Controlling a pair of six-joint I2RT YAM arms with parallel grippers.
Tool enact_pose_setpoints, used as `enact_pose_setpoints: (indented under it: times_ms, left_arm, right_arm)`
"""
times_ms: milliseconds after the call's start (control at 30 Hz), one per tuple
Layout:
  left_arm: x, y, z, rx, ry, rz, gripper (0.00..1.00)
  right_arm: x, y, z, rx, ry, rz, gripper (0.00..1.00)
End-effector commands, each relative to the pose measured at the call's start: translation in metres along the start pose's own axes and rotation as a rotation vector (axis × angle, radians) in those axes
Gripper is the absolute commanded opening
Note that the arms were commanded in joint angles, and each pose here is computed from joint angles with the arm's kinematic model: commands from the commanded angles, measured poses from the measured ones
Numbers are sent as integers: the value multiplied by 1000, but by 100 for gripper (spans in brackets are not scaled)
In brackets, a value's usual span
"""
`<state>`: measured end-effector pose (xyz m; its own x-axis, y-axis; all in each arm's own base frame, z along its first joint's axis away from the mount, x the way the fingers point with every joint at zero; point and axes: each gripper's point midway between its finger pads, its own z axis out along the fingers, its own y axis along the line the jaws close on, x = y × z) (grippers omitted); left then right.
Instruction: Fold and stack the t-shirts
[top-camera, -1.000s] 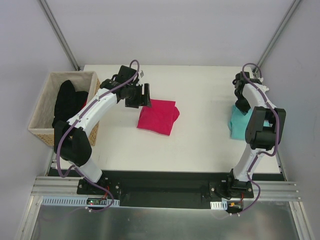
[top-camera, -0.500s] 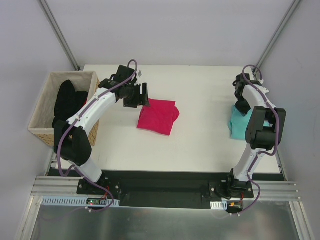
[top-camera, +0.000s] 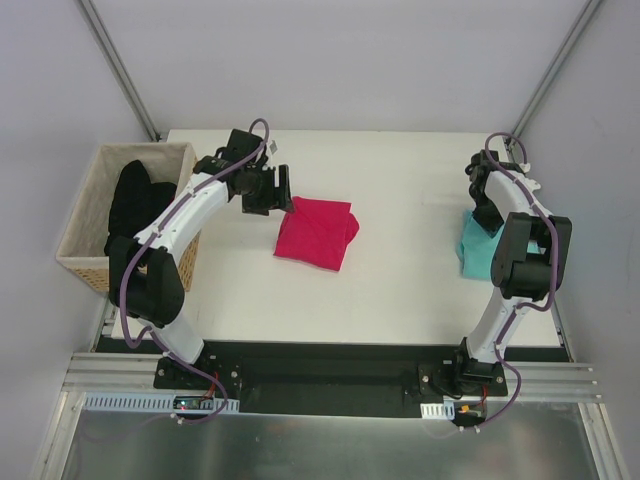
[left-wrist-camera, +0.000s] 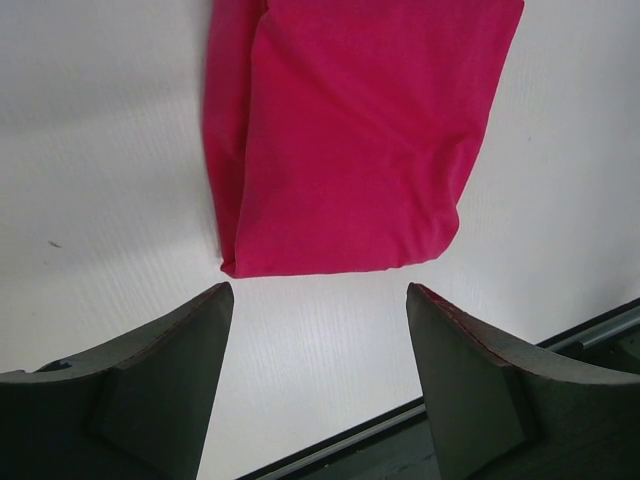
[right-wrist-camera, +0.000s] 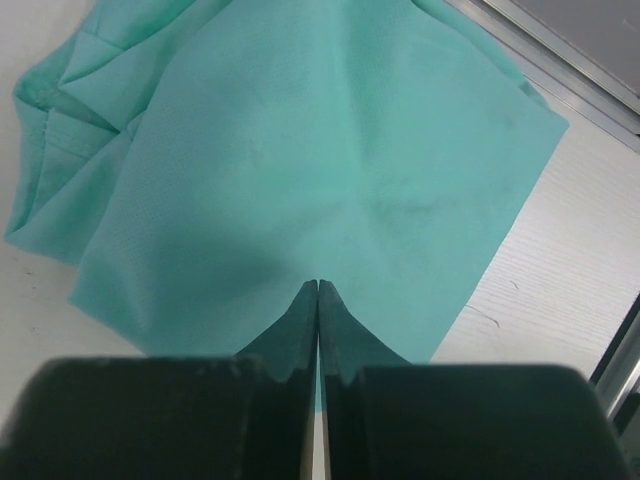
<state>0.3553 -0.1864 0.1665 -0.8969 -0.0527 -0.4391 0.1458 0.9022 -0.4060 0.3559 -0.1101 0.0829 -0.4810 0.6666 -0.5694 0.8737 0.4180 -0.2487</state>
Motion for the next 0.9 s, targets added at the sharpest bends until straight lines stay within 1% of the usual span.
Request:
enact_pose_setpoints:
  times_ms: [0,400,867]
  left_arm:
    - [-7,1,-8,18,-17,12,70]
    - [-8,12,-14,1,-32,-16,71]
    - [-18,23,-21,-3,-47,-25,71]
  right_arm:
    - [-7,-11,-1,50,-19,16,1]
    - [-9,-11,1,71,-27,-23,1]
    - [3,-1,7,32,36,30,1]
